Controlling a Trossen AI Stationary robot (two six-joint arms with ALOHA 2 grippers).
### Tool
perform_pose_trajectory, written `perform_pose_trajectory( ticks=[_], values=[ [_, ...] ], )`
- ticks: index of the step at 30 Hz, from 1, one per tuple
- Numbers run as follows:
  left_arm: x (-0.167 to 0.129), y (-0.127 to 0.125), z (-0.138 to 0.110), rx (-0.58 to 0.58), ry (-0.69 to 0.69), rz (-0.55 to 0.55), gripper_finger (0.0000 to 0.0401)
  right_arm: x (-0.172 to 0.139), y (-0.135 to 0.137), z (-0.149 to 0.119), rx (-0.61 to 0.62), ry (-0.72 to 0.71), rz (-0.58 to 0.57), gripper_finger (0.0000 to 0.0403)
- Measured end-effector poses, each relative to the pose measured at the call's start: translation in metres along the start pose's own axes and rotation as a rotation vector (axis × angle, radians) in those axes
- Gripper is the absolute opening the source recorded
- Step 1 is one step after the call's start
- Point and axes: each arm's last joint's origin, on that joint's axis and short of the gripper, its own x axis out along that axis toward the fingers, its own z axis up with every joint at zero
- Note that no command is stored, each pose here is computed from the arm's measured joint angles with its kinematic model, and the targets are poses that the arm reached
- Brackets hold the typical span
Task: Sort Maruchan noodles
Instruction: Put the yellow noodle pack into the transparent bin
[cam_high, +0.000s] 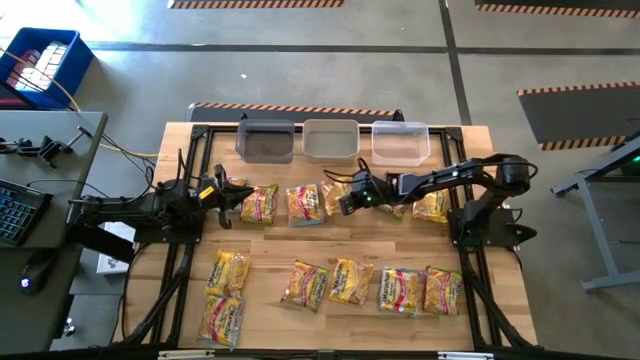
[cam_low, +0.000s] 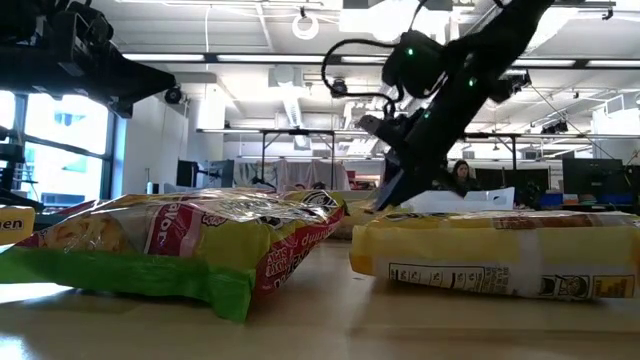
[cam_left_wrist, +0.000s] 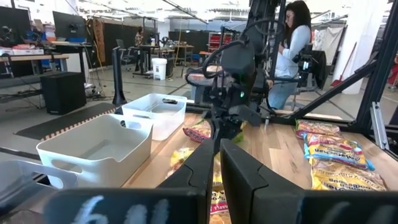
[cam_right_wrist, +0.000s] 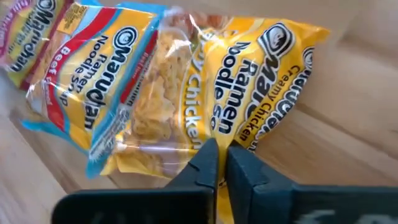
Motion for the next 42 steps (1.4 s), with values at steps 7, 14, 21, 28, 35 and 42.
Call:
perform_pose_trajectory(
  ticks=[7, 14, 21, 28, 35, 42],
  values=[
    [0.0, 0.0, 0.0, -0.008, 0.0, 0.0, 0.0019, -0.04, 0.014, 0.019, -0.11, 0.03, -0.184, 0.0],
    [0.0, 0.0, 0.0, -0.007, 0.001, 0.002, 0.0019, -0.069, 0.032, 0.042, -0.155, 0.01, -0.275, 0.0],
    [0.0, 0.0, 0.0, -0.015, 0.003, 0.003, 0.0019, -0.065, 0.021, 0.056, -0.064, 0.127, -0.184, 0.007],
    [0.0, 0.0, -0.001, -0.012, 0.015, 0.004, 0.0019, -0.044, 0.006, 0.064, -0.036, 0.219, -0.057, 0.0215],
    [0.0, 0.0, -0.002, -0.011, 0.023, 0.004, 0.0019, -0.012, -0.034, 0.032, 0.087, 0.228, -0.025, 0.0266],
    [0.0, 0.0, -0.002, -0.01, 0.024, 0.008, 0.0019, 0.005, -0.05, 0.007, 0.267, 0.091, 0.152, 0.0267]
  ],
)
